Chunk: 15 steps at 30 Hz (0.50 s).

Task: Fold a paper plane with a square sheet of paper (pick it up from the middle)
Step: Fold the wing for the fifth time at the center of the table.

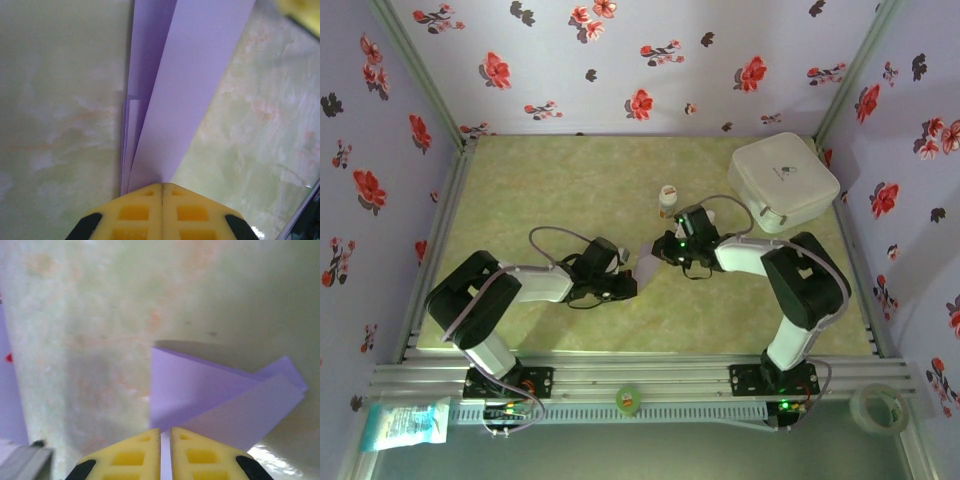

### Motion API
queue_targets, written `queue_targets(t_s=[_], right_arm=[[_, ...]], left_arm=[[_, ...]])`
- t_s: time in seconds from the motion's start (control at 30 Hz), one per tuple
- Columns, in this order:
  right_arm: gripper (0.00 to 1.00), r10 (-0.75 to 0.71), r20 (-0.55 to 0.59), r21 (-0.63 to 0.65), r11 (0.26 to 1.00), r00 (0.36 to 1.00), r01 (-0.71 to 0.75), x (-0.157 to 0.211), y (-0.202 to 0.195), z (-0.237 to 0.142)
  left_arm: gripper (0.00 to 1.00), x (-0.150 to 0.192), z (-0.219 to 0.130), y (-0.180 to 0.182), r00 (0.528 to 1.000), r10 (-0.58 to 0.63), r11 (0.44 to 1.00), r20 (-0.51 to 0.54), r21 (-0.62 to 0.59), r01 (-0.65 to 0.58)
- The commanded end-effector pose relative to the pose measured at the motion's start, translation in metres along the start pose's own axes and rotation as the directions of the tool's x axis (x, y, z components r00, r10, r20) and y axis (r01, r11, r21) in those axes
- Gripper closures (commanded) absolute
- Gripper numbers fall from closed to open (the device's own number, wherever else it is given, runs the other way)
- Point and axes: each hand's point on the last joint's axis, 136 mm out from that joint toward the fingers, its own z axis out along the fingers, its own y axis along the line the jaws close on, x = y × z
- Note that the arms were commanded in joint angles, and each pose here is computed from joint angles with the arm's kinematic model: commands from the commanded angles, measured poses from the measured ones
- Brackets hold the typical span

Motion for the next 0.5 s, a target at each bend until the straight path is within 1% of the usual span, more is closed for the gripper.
queue_targets(t_s=[0.0, 0.13, 0.33, 0.47], right_arm=[[0.91, -0.082, -0.028, -0.055, 0.995, 0.996, 0.08, 0.018, 0.02, -0.007], [1.0, -0.087, -0.091, -0.052, 0.995, 0.992, 0.082, 0.044, 0.016, 0.0], [1.0, -0.081, -0.167, -0.087, 0.994, 0.983, 0.067, 0.069, 0.017, 0.021], [1.0, -0.061, -0.185, -0.09, 0.995, 0.981, 0.045, 0.074, 0.012, 0.031]], left_arm=[[1.0, 0.028, 0.007, 0.041, 0.993, -0.085, 0.988, -0.08, -0.133, 0.074], [1.0, 0.027, 0.007, 0.042, 0.993, -0.091, 0.988, -0.078, -0.133, 0.08], [1.0, 0.026, 0.007, 0.042, 0.992, -0.099, 0.987, -0.073, -0.133, 0.089], [1.0, 0.025, 0.008, 0.042, 0.992, -0.102, 0.987, -0.071, -0.131, 0.092]])
